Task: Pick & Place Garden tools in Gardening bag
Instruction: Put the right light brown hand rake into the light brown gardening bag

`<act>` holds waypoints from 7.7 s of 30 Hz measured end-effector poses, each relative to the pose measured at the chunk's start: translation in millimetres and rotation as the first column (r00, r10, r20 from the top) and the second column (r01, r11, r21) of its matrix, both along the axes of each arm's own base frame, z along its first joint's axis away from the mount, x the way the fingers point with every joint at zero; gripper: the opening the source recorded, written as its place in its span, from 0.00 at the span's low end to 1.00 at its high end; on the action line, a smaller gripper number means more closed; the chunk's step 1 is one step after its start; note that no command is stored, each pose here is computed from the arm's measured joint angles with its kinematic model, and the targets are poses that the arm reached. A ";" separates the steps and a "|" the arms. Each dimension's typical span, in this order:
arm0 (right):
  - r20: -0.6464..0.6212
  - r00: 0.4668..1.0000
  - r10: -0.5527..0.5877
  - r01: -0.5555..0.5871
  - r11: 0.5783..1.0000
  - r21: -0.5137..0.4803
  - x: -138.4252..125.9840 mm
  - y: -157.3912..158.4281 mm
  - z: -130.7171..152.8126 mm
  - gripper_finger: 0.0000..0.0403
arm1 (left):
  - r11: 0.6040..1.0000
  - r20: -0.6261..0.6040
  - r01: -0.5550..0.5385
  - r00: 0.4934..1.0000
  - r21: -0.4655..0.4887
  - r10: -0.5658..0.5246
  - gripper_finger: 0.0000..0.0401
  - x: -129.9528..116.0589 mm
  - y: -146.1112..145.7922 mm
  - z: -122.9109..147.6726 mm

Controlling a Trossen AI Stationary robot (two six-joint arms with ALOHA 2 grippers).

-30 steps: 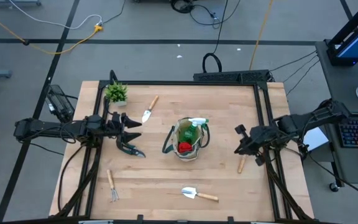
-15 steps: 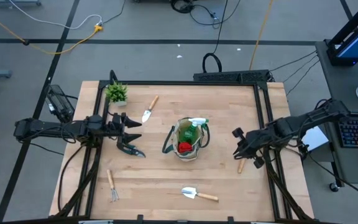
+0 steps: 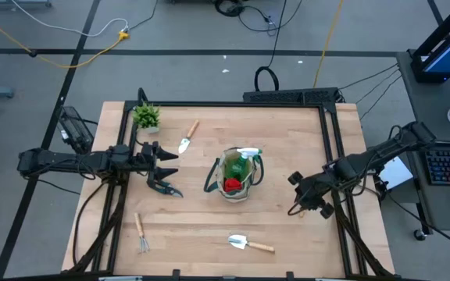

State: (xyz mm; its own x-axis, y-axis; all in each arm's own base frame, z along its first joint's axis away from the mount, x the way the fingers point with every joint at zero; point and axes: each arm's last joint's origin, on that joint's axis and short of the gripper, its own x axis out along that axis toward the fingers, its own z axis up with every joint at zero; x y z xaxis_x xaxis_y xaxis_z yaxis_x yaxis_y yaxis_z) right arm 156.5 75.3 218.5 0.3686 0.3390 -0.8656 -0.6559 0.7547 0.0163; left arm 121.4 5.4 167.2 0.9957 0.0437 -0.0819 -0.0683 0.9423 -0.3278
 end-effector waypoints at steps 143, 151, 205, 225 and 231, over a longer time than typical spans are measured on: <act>0.172 0.931 -0.322 0.207 0.854 0.478 88.1 13.9 51.4 0.15 | 0.999 -0.003 -0.001 1.000 -0.035 0.001 0.77 0.0 -0.1 -0.5; 0.325 0.830 -0.453 0.130 0.724 0.677 103.3 6.2 81.6 0.15 | 0.999 -0.003 -0.003 1.000 -0.035 0.003 0.77 0.0 0.0 -0.5; 0.481 0.454 -0.750 0.509 0.661 0.551 173.0 -90.7 26.6 0.15 | 0.999 0.012 -0.004 1.000 -0.033 0.004 0.77 0.1 0.0 1.0; 0.461 0.460 -0.759 0.520 0.651 0.553 176.4 -90.2 19.8 0.15 | 0.993 0.005 0.008 1.000 0.121 -0.008 0.77 0.1 0.0 1.0; 0.447 0.425 -0.787 0.526 0.616 0.586 179.4 -91.0 18.5 0.15 | 0.992 0.004 0.008 1.000 0.123 -0.009 0.77 0.1 0.0 1.0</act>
State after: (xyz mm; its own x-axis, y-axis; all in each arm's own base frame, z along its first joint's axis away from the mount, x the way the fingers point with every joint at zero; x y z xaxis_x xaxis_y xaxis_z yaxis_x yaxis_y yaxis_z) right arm 335.9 -15.7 237.1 0.9726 -0.0695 -0.2219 0.1066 0.9814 0.1599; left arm 121.5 5.4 168.2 0.9964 0.0449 -0.0718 -0.0591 0.9761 -0.2094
